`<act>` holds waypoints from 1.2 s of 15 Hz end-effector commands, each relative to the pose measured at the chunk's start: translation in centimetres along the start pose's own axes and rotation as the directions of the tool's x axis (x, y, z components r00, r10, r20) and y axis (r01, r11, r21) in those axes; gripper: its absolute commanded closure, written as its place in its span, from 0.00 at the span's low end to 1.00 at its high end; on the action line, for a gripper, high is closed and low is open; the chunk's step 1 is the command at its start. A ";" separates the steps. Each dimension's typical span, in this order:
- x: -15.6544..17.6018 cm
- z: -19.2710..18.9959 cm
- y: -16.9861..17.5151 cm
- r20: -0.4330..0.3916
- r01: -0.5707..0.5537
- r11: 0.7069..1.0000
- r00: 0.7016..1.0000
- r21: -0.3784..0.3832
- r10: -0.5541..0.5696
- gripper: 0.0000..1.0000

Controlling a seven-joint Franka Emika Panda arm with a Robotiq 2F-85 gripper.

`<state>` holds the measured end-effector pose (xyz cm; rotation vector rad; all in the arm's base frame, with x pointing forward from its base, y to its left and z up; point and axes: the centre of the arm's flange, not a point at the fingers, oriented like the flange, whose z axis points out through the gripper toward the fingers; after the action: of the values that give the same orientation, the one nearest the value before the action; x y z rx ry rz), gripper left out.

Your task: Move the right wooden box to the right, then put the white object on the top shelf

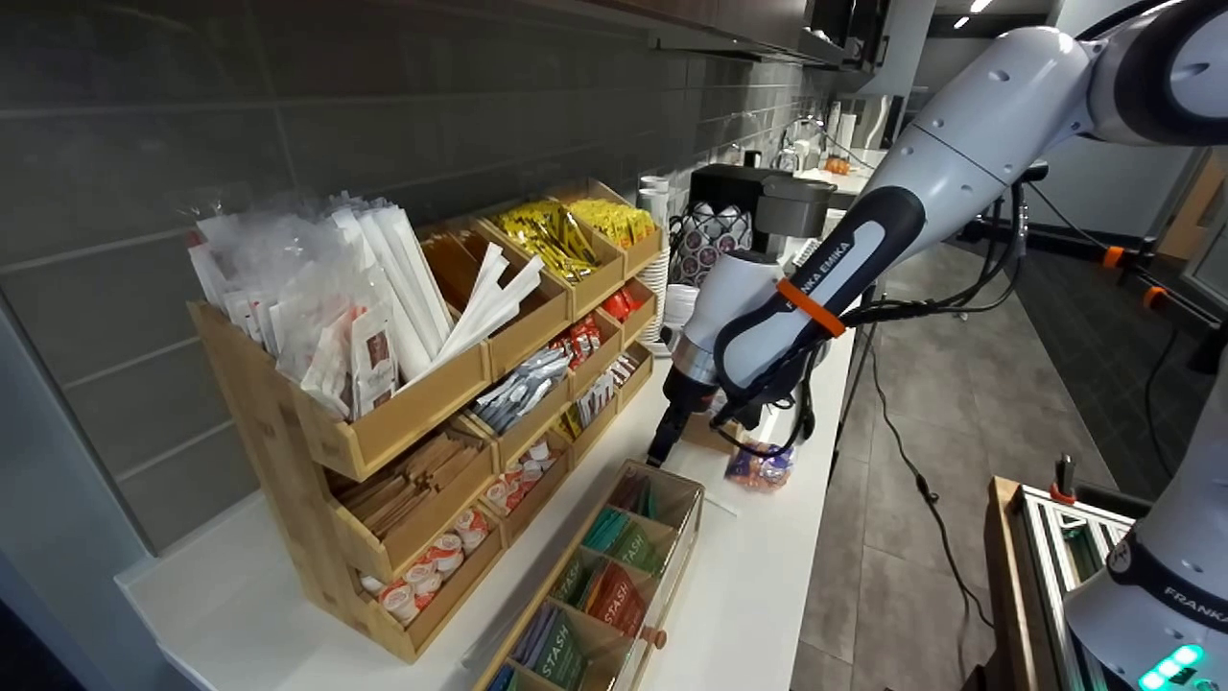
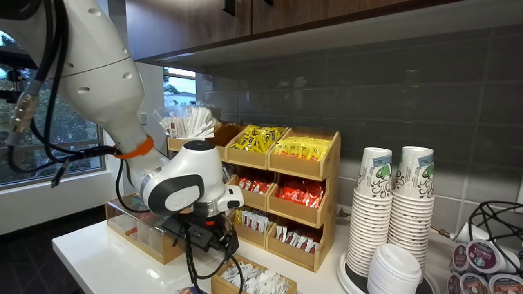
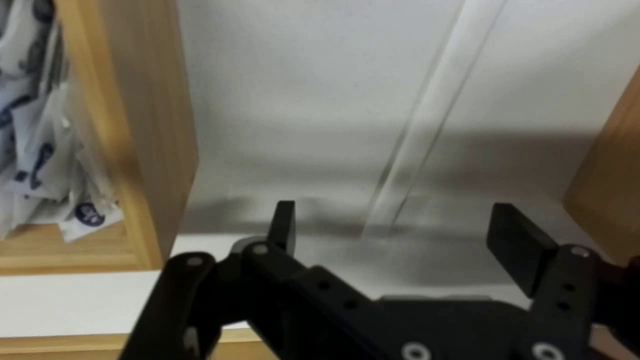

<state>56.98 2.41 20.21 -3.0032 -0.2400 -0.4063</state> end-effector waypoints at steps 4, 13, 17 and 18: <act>0.2 1.8 0.2 0.000 -0.026 1.000 1.000 0.002 0.026 0.55; 0.6 1.6 0.2 0.001 -0.044 0.999 0.999 -0.009 0.044 1.00; 0.8 -0.1 0.0 -0.017 -0.066 0.998 0.998 0.003 0.066 1.00; 0.8 -0.8 -0.2 -0.024 -0.069 0.998 0.997 0.008 0.069 1.00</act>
<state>57.80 2.39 19.62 -3.0033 -0.1701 -0.4044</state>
